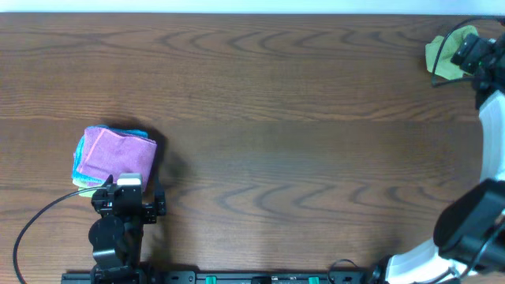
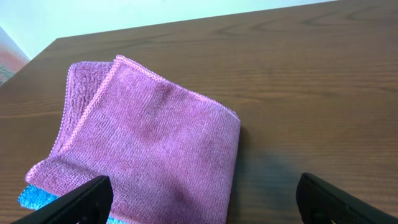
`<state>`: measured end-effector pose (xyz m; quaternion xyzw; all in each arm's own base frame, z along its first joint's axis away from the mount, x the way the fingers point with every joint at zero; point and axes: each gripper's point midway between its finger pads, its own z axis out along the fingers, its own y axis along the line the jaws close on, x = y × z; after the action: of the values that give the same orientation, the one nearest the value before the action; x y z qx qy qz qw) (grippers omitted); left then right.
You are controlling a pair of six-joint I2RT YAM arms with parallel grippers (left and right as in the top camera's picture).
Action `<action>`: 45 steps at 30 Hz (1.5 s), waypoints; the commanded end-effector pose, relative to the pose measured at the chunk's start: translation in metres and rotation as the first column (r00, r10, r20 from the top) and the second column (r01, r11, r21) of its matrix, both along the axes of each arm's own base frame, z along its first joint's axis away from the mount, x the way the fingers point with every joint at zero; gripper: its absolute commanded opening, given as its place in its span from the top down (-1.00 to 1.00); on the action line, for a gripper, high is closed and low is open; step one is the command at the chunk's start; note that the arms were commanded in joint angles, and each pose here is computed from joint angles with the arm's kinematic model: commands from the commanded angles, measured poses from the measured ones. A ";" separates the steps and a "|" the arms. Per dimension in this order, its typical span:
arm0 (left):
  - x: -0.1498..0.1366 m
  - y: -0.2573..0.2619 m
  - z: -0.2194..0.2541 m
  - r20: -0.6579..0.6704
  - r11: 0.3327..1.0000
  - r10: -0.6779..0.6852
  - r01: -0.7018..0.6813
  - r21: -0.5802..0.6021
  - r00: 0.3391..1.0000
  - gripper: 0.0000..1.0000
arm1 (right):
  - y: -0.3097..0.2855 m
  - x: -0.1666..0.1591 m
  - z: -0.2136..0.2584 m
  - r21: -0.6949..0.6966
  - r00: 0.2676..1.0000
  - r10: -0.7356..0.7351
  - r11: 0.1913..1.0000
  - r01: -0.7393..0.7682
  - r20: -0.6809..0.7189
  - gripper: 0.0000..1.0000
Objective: Fold the cloth
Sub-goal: 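Lower the right gripper onto the green cloth and pinch its edge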
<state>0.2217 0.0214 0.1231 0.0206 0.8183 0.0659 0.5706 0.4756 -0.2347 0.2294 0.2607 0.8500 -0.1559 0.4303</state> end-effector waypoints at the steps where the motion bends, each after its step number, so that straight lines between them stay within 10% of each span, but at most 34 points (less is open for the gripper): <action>1: 0.000 0.000 -0.010 -0.022 1.000 -0.005 0.006 0.016 1.000 -0.91 | -0.014 0.016 0.000 0.010 1.000 -0.019 1.000 0.020 -0.004 -0.99; 45: 0.000 0.000 -0.010 -0.022 1.000 -0.005 0.006 0.016 1.000 -0.91 | -0.056 0.090 -0.203 0.370 0.996 -0.061 0.926 0.079 -0.059 -0.93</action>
<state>0.2217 0.0214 0.1231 0.0207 0.8183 0.0657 0.5706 0.5639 -0.2900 0.0466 0.3555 0.8633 -0.0233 0.3576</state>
